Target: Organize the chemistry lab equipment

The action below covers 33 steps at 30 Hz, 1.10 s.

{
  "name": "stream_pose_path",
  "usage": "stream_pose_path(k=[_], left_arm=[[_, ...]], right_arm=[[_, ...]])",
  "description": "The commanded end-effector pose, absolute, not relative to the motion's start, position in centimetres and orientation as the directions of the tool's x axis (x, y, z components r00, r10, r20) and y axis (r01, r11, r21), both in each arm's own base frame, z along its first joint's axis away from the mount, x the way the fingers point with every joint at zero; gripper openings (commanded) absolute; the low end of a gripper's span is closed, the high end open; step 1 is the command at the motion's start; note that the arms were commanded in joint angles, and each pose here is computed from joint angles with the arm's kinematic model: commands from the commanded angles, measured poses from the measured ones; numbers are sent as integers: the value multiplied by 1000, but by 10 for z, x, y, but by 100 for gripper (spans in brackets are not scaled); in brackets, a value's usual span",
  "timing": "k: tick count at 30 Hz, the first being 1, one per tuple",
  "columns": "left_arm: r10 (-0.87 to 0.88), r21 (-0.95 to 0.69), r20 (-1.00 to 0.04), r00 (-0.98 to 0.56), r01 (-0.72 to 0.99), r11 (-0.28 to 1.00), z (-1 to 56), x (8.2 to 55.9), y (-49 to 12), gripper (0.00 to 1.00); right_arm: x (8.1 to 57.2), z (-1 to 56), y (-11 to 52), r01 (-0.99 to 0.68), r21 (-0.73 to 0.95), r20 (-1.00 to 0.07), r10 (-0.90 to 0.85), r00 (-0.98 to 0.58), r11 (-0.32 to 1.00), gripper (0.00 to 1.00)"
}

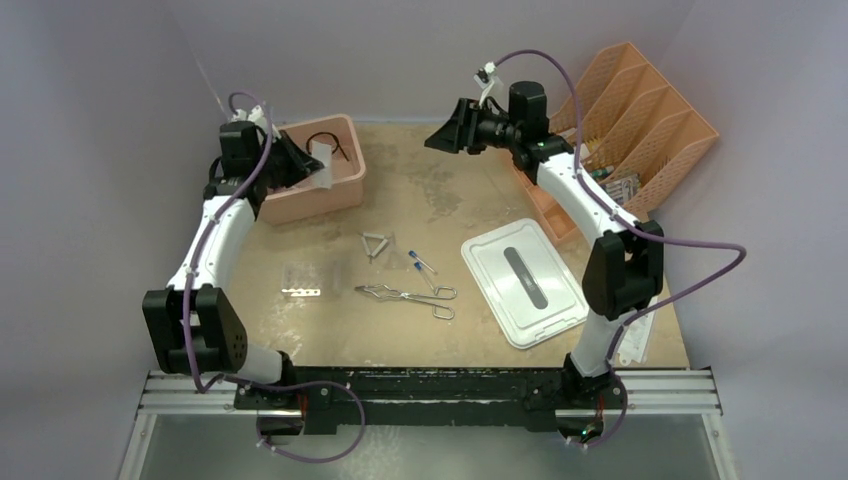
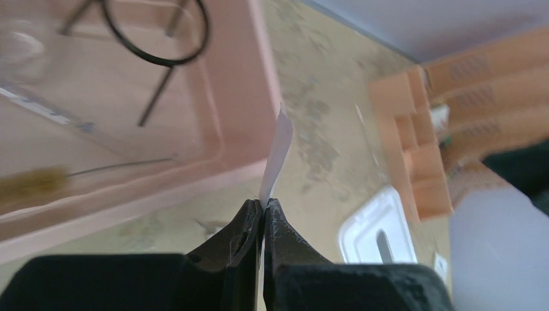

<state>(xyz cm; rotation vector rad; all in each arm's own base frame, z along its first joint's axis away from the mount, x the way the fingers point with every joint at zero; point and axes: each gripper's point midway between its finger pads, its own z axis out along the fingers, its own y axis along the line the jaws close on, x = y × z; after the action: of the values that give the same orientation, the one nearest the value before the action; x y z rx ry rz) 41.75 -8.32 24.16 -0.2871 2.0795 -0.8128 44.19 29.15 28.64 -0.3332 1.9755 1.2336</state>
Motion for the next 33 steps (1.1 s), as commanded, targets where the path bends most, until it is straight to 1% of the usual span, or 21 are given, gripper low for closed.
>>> stream_pose_path(k=[1,4,7,13,18,20,27,29,30,33], left_arm=[[-534,-498,-740,-409,-200,844,263,435,-17,0],[-524,-430,-773,-357,-313,847,265,443,12,0],[-496,-358,-784,-373,-382,852,256,452,28,0],[-471,-204,-744,-474,-511,835,211,454,52,0],[-494,-141,-724,-481,-599,789,188,450,67,0],[-483,-87,-724,-492,-630,772,182,447,76,0],[-414,79,-675,-611,-618,782,155,443,90,0],[-409,91,-660,-630,-608,789,148,442,89,0],[-406,85,-656,-636,-597,798,144,443,87,2],[-401,84,-648,-648,-584,807,137,445,86,3]], right_arm=[[437,293,289,-586,612,-754,168,-634,531,68],[435,286,289,-577,619,-745,165,-647,532,68],[435,283,288,-575,618,-744,162,-649,535,68],[435,272,289,-559,627,-726,148,-671,543,68],[435,263,288,-545,634,-713,142,-687,548,67],[435,261,289,-542,637,-709,142,-691,548,67],[439,255,289,-524,645,-696,145,-703,556,67],[441,254,288,-521,639,-699,145,-700,565,67],[442,252,287,-518,636,-700,146,-699,572,67],[443,250,287,-513,633,-700,145,-699,579,67]])
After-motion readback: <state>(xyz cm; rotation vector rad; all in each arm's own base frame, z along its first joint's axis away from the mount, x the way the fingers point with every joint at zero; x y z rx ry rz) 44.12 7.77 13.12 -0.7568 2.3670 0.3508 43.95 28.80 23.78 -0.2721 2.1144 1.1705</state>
